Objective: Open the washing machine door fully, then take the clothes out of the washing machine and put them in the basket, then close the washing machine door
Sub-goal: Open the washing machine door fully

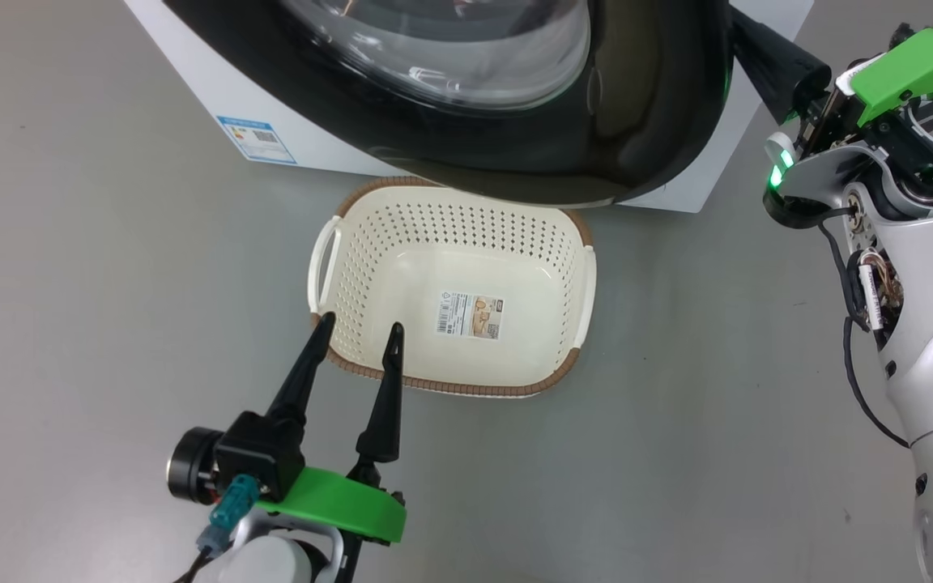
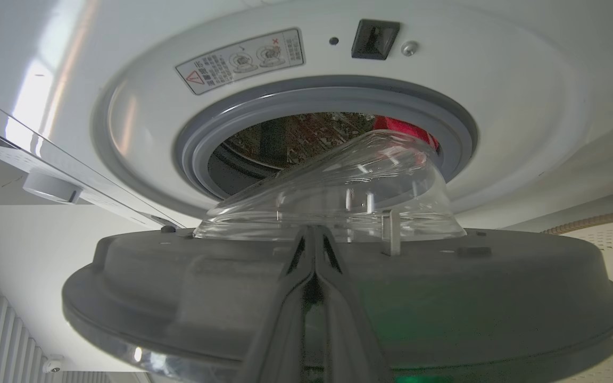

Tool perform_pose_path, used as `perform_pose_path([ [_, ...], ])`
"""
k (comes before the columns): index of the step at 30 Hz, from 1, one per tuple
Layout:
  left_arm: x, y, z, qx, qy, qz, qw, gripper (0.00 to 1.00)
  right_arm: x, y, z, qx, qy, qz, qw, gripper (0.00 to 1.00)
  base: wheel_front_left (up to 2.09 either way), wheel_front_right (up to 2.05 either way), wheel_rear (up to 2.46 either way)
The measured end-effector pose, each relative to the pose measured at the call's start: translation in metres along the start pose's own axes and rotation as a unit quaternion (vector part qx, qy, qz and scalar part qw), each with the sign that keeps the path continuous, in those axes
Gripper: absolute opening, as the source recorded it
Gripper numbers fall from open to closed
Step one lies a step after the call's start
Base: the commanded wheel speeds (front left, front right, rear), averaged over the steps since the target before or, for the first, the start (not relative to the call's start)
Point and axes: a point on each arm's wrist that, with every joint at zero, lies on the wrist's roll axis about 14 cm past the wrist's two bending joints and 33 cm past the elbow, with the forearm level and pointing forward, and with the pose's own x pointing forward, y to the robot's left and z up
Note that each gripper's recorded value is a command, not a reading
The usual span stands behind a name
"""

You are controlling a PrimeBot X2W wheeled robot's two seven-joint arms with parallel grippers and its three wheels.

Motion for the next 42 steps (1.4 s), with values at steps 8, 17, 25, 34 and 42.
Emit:
perform_pose_path([
  [8, -0.001, -0.002, 0.001, 0.0, 0.0, -0.003, 1.0, 1.0, -0.007, 0.0, -0.013, 0.003, 0.032, 0.001, 0.999, 0.0, 0.0, 0.0, 0.0],
  [17, -0.004, -0.006, 0.007, -0.001, -0.008, -0.008, 1.0, 1.0, -0.023, -0.001, -0.037, 0.008, 0.072, 0.003, 0.997, 0.0, 0.0, 0.0, 0.0],
  [25, -0.012, -0.009, 0.009, -0.003, -0.008, -0.011, 1.0, 1.0, -0.041, -0.006, -0.06, 0.002, 0.101, -0.001, 0.995, 0.0, 0.0, 0.0, 0.0],
  [34, -0.022, -0.011, 0.011, -0.004, -0.009, -0.012, 1.0, 1.0, -0.057, -0.008, -0.096, 0.008, 0.138, 0.002, 0.99, 0.0, 0.0, 0.0, 0.0],
  [42, -0.029, -0.011, 0.016, -0.001, -0.015, -0.013, 1.0, 1.0, -0.066, -0.006, -0.125, 0.008, 0.162, 0.007, 0.987, 0.0, 0.0, 0.0, 0.0],
])
